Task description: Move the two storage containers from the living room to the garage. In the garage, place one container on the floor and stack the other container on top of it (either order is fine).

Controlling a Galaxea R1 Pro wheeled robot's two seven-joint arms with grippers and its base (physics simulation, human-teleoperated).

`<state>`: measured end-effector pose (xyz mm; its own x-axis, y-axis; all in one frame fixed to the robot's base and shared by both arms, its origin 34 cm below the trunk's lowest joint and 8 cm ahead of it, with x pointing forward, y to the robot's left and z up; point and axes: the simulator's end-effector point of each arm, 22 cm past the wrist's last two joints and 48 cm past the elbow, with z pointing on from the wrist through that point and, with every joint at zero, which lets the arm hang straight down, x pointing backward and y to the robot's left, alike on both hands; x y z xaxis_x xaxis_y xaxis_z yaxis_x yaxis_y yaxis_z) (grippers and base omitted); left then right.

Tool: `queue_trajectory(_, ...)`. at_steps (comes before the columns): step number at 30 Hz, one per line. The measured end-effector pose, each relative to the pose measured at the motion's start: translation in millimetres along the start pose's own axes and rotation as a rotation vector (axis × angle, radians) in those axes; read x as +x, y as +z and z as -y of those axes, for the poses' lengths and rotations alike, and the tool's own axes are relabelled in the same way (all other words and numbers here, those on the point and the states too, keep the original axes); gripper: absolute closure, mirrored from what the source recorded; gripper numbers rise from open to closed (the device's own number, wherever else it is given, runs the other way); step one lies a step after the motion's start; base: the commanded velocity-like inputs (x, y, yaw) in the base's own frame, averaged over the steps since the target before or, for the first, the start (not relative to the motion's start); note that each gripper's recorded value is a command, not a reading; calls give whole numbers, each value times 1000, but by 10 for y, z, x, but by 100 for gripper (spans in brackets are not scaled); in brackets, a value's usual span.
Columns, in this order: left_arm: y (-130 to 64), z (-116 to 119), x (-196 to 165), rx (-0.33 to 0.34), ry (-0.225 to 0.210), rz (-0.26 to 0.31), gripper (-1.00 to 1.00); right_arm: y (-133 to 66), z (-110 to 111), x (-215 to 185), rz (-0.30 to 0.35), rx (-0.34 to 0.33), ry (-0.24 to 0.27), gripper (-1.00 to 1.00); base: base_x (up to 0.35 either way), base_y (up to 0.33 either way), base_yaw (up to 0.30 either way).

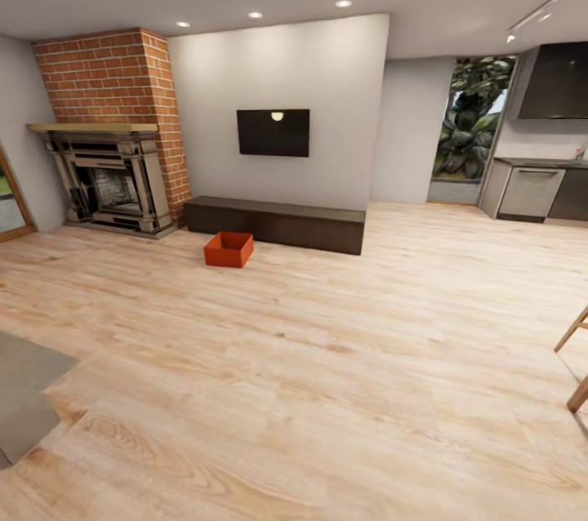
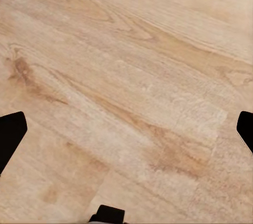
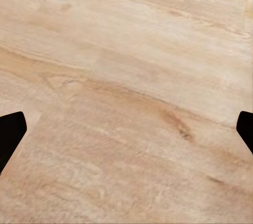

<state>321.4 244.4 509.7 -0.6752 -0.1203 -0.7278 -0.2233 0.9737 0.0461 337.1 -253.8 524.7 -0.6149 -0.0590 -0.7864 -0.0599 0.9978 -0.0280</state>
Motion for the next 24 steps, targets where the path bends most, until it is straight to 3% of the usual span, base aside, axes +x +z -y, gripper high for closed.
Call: queue_trajectory(24,2,-10,-1,-1,1,0,-100,0,1,-4,2,0,0,-100,329,-28,0)
